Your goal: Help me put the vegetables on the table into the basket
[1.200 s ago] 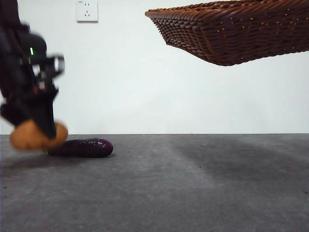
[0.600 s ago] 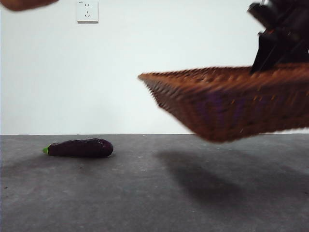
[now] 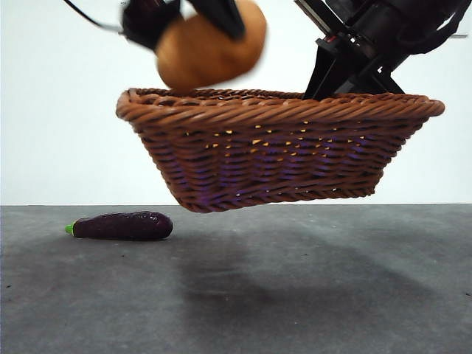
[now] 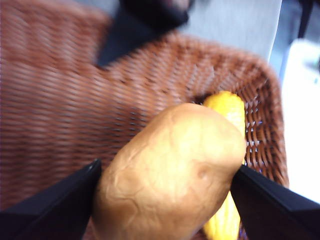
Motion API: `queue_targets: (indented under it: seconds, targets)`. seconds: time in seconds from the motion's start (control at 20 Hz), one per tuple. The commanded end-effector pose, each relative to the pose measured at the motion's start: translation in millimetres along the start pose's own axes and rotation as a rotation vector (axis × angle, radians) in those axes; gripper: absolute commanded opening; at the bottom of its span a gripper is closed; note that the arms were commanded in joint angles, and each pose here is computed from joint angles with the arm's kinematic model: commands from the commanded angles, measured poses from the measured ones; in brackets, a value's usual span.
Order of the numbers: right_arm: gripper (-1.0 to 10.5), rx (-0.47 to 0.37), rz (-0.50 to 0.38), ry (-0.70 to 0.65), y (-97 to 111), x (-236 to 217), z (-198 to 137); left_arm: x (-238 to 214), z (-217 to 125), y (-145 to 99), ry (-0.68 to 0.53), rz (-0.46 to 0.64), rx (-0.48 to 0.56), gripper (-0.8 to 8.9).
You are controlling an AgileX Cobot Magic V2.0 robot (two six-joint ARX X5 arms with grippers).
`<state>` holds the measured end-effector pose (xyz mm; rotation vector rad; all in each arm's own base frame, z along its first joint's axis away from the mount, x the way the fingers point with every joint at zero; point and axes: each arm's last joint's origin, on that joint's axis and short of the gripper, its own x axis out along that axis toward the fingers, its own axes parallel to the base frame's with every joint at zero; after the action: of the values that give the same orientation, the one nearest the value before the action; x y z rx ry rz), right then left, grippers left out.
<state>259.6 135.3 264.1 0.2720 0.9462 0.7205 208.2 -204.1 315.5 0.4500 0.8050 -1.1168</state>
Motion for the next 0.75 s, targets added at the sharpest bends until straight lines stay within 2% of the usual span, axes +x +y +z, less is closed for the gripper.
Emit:
queue_targets:
  seconds: [0.05,0.3,0.35,0.45,0.5,0.75]
  targets:
    - [-0.1,0.016,0.014,-0.002,0,1,0,30,2,-1,0.045,-0.031,-0.008,-0.08]
    - [-0.1,0.012,0.013,0.002,0,1,0,67,-2,2,0.132,-0.061,-0.084,0.06]
    - [-0.1,0.011,0.013,0.004,0,1,-1,67,-2,3,0.131,-0.06,-0.095,0.77]
    - [-0.1,0.006,0.012,0.007,0,1,-1,66,-1,3,0.126,-0.057,-0.104,4.4]
    - [-0.1,0.007,0.012,0.008,0,1,-1,65,-2,4,0.126,-0.054,-0.107,5.17]
    - [-0.1,-0.006,-0.005,0.033,-1,1,-4,52,3,6,0.105,-0.043,-0.111,5.12]
